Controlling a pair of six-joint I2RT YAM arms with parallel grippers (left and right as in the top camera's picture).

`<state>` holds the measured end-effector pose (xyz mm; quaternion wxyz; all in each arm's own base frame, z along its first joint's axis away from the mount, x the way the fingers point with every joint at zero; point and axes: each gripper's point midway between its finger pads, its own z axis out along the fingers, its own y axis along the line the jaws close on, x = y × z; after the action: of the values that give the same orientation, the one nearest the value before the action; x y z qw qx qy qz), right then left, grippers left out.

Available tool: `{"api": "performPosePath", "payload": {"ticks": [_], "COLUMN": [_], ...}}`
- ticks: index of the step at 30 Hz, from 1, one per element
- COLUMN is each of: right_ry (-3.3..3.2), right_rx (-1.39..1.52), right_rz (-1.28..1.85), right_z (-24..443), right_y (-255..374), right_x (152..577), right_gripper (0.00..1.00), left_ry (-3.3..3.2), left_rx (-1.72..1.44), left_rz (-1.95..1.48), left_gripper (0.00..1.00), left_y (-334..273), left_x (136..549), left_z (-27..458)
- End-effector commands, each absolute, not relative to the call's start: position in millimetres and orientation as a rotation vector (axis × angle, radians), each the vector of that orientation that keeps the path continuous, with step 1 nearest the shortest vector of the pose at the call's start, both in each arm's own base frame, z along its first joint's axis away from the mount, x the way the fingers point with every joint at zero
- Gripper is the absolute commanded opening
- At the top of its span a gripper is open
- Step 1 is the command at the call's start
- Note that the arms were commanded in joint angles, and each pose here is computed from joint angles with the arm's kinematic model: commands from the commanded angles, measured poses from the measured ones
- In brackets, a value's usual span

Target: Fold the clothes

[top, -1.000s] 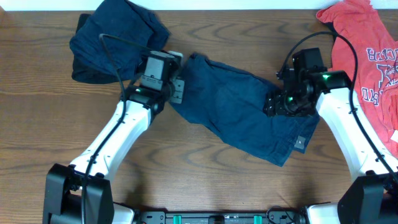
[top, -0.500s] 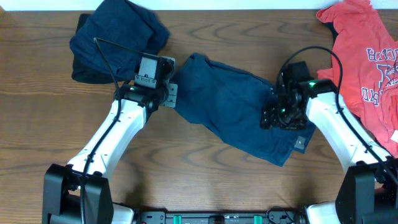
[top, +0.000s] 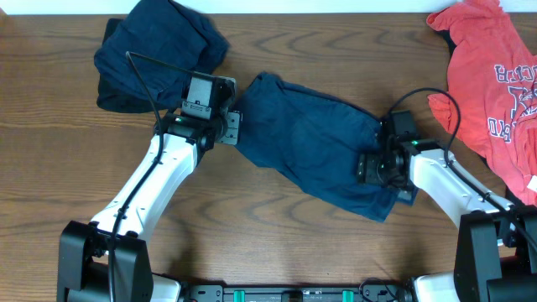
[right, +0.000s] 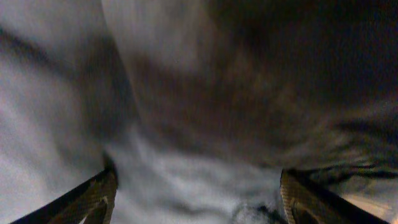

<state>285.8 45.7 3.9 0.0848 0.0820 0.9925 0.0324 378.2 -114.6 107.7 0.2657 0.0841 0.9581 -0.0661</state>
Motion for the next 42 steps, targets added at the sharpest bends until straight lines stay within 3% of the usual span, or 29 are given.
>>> {"api": "performPosePath", "payload": {"ticks": [1,7,13,21,25,35,42], "right_ry": [2.928,2.770,2.641,2.535,2.517,2.509,2.567], "right_rx": [0.336,0.263,-0.001,-0.198,-0.213,-0.224,-0.115], "right_rz": [-0.042,-0.041,-0.020,-0.028,0.023,0.127,0.140], "right_z": [-9,-8,-14,-22,6,129,141], "right_y": [16,-5,-5,2,9,20,6], "right_x": [285,327,369,419,440,459,445], "right_gripper": [0.85,0.93,0.99,0.99,0.99,0.99,0.99], "left_ry": [2.584,2.581,2.577,2.574,2.561,2.452,2.423], "left_rx": [0.232,0.232,0.232,0.232,0.231,0.248,0.257], "left_rz": [-0.191,-0.191,-0.192,-0.194,-0.196,-0.333,-0.366], "left_gripper": [0.57,0.59,0.60,0.61,0.65,0.65,0.69], "left_y": [-117,-117,-117,-118,-118,-139,-149], "left_x": [381,381,382,383,385,402,421], "left_z": [110,110,111,111,113,131,118]}}
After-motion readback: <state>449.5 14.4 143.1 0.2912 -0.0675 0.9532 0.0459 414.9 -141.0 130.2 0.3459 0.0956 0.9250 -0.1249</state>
